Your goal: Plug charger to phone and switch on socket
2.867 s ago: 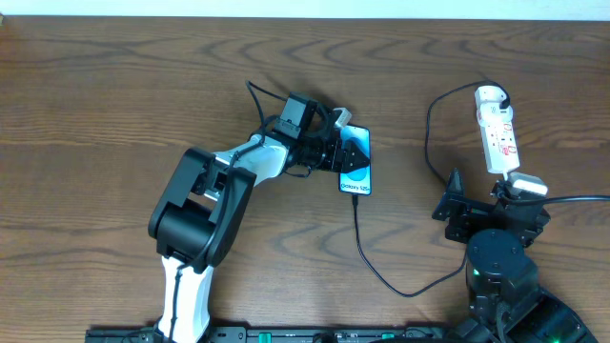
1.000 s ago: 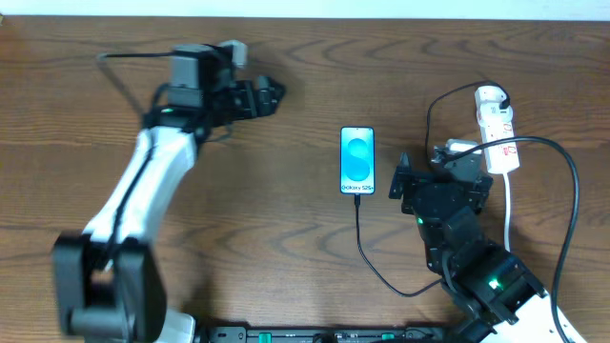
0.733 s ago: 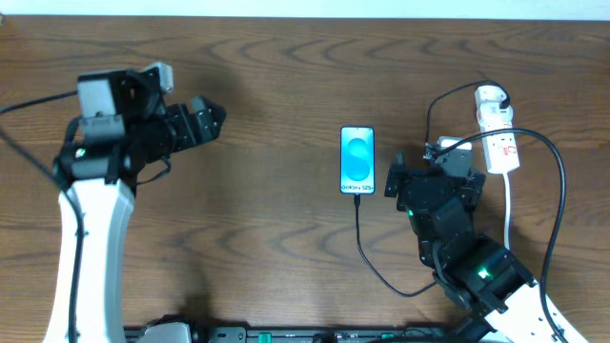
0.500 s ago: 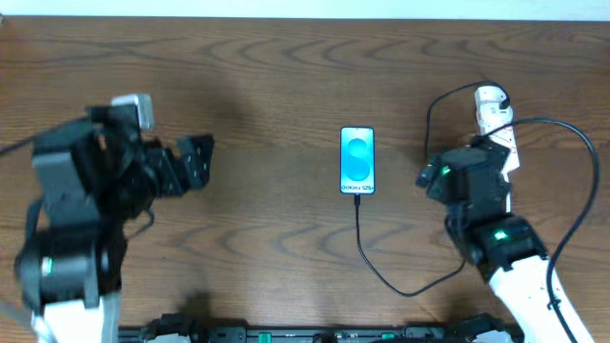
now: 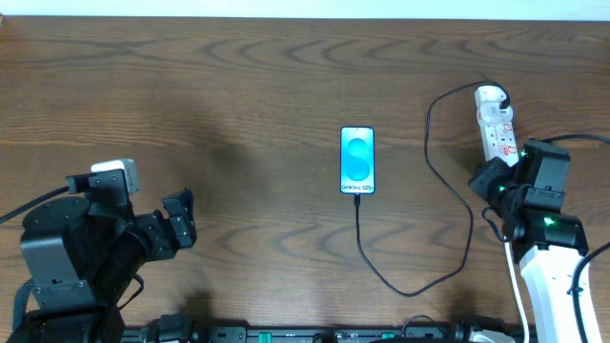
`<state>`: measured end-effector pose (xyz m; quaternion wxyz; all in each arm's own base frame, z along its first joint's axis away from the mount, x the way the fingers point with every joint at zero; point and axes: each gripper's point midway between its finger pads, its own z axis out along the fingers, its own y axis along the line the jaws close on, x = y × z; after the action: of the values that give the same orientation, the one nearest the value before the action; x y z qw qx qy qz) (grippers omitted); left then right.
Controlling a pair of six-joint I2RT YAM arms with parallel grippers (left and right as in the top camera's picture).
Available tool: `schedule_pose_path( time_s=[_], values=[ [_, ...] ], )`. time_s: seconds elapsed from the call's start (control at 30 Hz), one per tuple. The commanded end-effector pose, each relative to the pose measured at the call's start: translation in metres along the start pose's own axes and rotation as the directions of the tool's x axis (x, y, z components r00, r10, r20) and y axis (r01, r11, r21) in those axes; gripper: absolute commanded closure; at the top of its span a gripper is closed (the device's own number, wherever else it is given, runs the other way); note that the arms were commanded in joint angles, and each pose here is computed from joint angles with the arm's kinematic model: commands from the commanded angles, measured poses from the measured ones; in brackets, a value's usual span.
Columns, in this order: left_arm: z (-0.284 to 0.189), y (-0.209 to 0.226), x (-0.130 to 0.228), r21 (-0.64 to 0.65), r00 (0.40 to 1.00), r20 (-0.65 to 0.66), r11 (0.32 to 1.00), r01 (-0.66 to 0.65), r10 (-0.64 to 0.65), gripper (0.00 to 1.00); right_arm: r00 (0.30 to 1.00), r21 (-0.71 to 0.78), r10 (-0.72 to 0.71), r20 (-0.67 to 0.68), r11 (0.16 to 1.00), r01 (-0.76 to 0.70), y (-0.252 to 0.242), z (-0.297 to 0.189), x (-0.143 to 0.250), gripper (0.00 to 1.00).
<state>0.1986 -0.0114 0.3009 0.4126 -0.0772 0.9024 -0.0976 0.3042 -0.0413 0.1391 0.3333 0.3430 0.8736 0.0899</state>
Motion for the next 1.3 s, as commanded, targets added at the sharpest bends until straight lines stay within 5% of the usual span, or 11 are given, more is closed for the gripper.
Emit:
schedule_pose_path(
  time_s=[0.0, 0.13, 0.5, 0.87, 1.27],
  values=[
    [0.000, 0.002, -0.001, -0.014, 1.000, 0.007, 1.000, -0.009, 0.009, 0.05, 0.996, 0.072, 0.029, 0.088, 0.997, -0.035, -0.012, -0.002, -0.019, 0.99],
    [-0.001, 0.002, -0.001, -0.013, 1.000, 0.009, 1.000, -0.009, 0.009, 0.05, 0.991, 0.078, 0.088, 0.101, 0.992, -0.096, -0.012, 0.007, -0.027, 0.99],
    [-0.001, 0.002, -0.001, -0.013, 1.000, 0.009, 1.000, -0.009, 0.009, 0.05, 0.948, 0.379, 0.269, -0.169, 0.906, -0.190, -0.032, 0.071, -0.097, 0.99],
    [-0.001, 0.002, -0.001, -0.013, 1.000, 0.009, 1.000, -0.009, 0.009, 0.05, 0.888, 0.349, 0.394, -0.238, 0.888, -0.300, -0.039, 0.148, -0.108, 0.99],
    [-0.001, 0.002, -0.001, -0.013, 1.000, 0.009, 1.000, -0.009, 0.009, 0.05, 0.868, 0.322, 0.460, -0.184, 0.863, -0.389, -0.035, 0.164, -0.117, 0.99]
  ],
)
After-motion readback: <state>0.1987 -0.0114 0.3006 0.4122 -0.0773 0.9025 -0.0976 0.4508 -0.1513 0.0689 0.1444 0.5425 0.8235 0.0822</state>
